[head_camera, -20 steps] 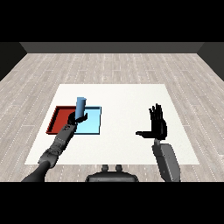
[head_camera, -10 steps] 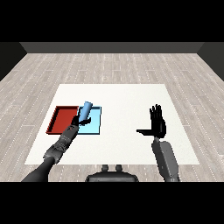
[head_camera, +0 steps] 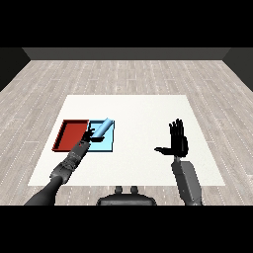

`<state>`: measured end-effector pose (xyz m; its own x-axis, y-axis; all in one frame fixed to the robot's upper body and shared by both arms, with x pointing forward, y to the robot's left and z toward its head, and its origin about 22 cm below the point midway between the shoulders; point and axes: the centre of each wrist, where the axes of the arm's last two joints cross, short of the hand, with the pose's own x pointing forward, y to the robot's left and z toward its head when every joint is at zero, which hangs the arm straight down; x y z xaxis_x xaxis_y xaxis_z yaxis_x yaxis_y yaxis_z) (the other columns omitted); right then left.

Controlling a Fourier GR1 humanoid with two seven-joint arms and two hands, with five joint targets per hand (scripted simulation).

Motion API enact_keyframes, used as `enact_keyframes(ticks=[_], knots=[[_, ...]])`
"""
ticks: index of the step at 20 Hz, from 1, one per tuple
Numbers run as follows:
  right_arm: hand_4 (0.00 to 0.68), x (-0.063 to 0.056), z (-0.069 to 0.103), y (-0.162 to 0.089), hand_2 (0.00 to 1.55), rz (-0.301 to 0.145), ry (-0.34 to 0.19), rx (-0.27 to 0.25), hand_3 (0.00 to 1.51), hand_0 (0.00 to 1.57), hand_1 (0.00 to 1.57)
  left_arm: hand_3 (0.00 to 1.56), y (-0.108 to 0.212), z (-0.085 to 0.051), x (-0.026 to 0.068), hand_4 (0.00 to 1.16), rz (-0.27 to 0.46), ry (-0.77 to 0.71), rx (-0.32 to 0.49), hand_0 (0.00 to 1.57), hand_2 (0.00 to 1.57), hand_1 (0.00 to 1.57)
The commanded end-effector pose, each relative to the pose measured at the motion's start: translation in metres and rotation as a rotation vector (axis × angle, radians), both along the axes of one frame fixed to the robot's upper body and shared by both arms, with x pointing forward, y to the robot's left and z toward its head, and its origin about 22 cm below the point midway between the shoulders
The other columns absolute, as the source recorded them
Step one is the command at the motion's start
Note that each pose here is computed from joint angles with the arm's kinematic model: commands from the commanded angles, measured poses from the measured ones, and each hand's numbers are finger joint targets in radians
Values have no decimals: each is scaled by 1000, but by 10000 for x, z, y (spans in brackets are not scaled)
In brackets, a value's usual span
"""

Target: Pick the blue can and put it in the blue box

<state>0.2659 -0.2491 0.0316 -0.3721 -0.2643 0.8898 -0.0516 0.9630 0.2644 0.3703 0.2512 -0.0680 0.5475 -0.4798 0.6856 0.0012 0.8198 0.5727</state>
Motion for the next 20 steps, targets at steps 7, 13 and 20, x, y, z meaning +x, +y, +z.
enact_keyframes(ticks=[7,13,20], knots=[[0,-6,25,-21,0,32,-33,41,0,0,0,0,6,-54,-69,0,247,-346,35,0,0,0],[0,34,118,-31,0,39,-21,36,0,0,0,0,-92,236,62,0,14,-756,-146,0,0,0],[0,-34,-5,-10,0,41,17,-33,0,0,0,0,-290,165,-307,0,-178,-1012,-342,0,0,0]])
